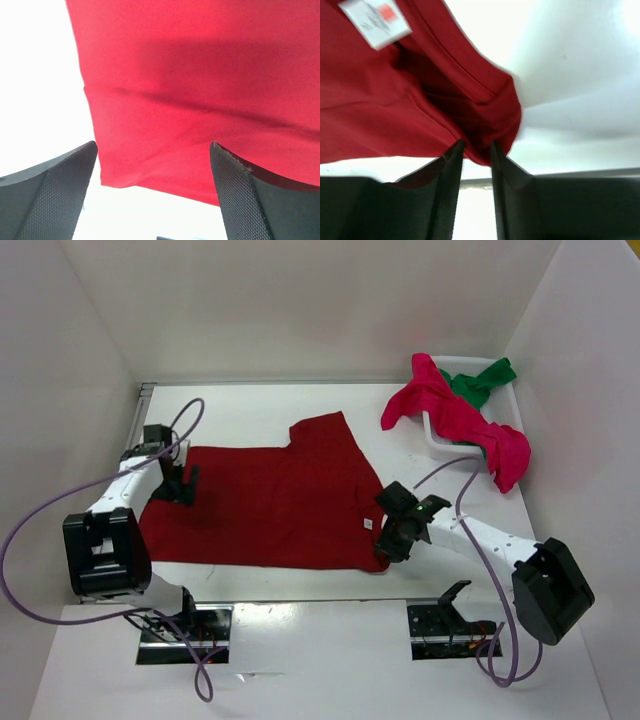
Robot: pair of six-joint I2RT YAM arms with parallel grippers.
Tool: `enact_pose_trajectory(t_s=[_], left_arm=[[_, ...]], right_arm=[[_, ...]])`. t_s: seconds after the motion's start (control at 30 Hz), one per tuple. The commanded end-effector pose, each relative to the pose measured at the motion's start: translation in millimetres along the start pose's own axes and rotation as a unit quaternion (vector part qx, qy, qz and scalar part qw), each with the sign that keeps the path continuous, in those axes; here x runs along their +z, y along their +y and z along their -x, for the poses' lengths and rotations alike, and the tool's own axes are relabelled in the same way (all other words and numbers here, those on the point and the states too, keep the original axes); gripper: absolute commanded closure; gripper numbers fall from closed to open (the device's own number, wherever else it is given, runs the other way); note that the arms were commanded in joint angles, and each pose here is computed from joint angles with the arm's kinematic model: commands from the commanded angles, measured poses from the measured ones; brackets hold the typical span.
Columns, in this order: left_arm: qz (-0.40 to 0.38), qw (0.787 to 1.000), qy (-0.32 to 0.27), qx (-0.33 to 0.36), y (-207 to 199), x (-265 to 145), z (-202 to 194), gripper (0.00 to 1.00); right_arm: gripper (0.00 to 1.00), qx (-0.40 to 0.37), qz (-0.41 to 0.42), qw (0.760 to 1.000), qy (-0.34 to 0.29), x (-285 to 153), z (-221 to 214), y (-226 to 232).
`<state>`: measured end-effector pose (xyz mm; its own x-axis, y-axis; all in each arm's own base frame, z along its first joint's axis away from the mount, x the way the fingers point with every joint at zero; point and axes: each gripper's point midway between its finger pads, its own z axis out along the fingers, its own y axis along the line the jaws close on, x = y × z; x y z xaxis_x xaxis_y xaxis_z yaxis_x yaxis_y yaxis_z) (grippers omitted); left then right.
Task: Fold and stack the t-shirts
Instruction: Fold the flattened tshirt in 1/3 of the way
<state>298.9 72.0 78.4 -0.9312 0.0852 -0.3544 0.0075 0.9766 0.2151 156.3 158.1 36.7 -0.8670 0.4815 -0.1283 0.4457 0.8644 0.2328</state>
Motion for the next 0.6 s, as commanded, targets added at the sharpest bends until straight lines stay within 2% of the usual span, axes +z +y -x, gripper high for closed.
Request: enact_pose_trajectory(t_s=[0.0,0.07,0.1,0.13,0.23,0.27,0.3,0.33,0.4,0.43,0.5,0.53,0.57], left_arm=[[0.082,0.995,0.054,0.018,49,0,-37,0.01],[0.109,0.991,0.072,0.027,64,5,-52,0.01],[0.114,0.989,0.09,0.029,67,11,-66,0.01],[0.125,0.988,0.092,0.016,79,13,-71,0.01],[0.108,0.987,0.121,-0.006,82,25,-89,0.01],[0.098,0.986,0.134,-0.008,80,27,-96,0.01],[0.092,0.985,0.145,-0.005,78,26,-99,0.01],[0.089,0.986,0.141,-0.014,82,23,-94,0.01],[0.089,0.989,0.112,-0.024,87,6,-77,0.01],[0.098,0.992,0.068,-0.037,99,-9,-45,0.01],[0.073,0.996,0.007,-0.05,101,-20,-3,0.01],[0.07,0.995,-0.039,-0.061,110,-33,31,0.01],[0.038,0.996,-0.048,-0.064,104,-19,48,0.01]], right_arm=[[0.72,0.019,-0.008,0.999,0.046,1,-25,-8],[0.74,0.014,-0.035,0.998,0.058,12,-34,-23],[0.8,0.014,-0.039,0.997,0.06,15,-34,-23],[0.82,0.013,-0.055,0.996,0.067,20,-40,-30],[0.84,0.01,-0.075,0.994,0.077,26,-47,-34],[0.8,0.01,-0.081,0.994,0.079,21,-47,-35],[0.7,0.003,-0.083,0.995,0.057,15,-39,-33],[0.66,0.002,-0.079,0.996,0.039,6,-31,-26],[0.58,-0.025,-0.056,0.998,-0.011,-36,-2,4],[0.51,-0.034,-0.02,0.997,-0.07,-66,29,38],[0.47,-0.084,0.003,0.991,-0.108,-87,58,67],[0.4,-0.083,0.021,0.99,-0.115,-91,88,95],[0.4,-0.097,0.029,0.988,-0.118,-88,106,110]])
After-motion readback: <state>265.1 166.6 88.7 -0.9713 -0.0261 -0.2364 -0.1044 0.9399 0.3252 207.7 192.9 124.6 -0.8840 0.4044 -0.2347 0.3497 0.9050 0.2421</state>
